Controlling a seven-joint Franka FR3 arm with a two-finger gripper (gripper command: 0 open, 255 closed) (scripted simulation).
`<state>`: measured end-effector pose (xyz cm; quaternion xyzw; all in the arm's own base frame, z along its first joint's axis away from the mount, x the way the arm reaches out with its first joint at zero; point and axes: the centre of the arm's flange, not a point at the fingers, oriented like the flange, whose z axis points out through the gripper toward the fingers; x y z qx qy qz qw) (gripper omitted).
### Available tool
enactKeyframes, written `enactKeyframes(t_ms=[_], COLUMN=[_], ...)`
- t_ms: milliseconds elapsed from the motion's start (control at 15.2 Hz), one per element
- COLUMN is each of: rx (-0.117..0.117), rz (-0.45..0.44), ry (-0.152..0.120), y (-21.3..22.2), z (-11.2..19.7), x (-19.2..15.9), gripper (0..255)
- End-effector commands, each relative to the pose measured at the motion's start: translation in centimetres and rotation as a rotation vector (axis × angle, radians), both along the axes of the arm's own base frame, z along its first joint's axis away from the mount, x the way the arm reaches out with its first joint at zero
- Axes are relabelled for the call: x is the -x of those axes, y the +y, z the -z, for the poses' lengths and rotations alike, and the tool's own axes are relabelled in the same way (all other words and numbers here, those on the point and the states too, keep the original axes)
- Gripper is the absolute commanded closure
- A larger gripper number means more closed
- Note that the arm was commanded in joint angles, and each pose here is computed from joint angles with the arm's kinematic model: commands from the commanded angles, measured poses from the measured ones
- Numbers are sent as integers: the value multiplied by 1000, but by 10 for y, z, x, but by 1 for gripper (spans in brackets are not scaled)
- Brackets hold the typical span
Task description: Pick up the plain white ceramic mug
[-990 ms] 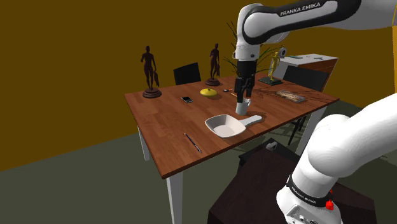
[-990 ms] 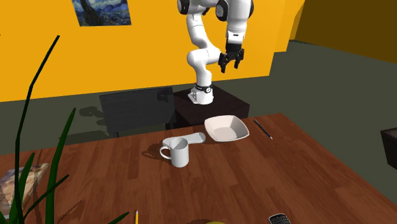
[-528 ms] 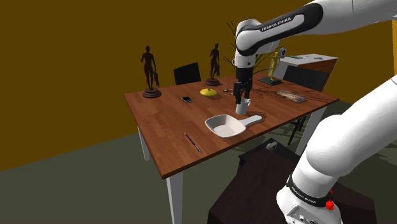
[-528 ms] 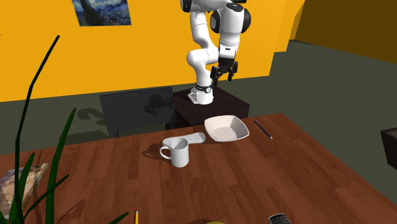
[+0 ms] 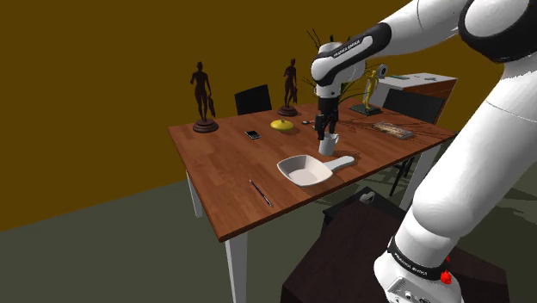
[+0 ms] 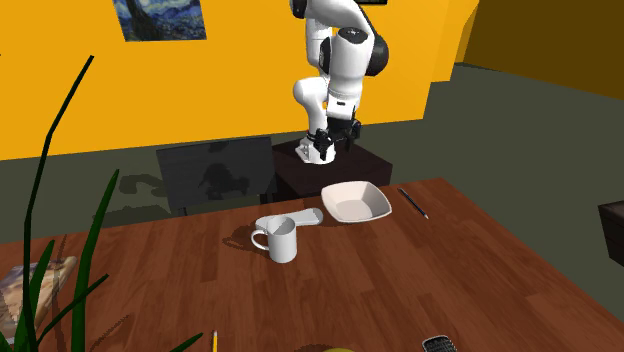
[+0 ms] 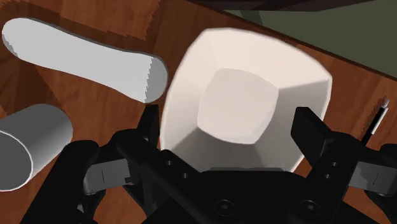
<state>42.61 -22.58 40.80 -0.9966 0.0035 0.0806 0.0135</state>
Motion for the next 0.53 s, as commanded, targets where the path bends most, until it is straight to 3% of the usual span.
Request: enactKeyframes(t_ms=[0,462], rx=[6,26], rz=[5,27], ry=[1,5], y=[-21,-96], z=[11,50], x=[-10,-43], gripper=[0,0])
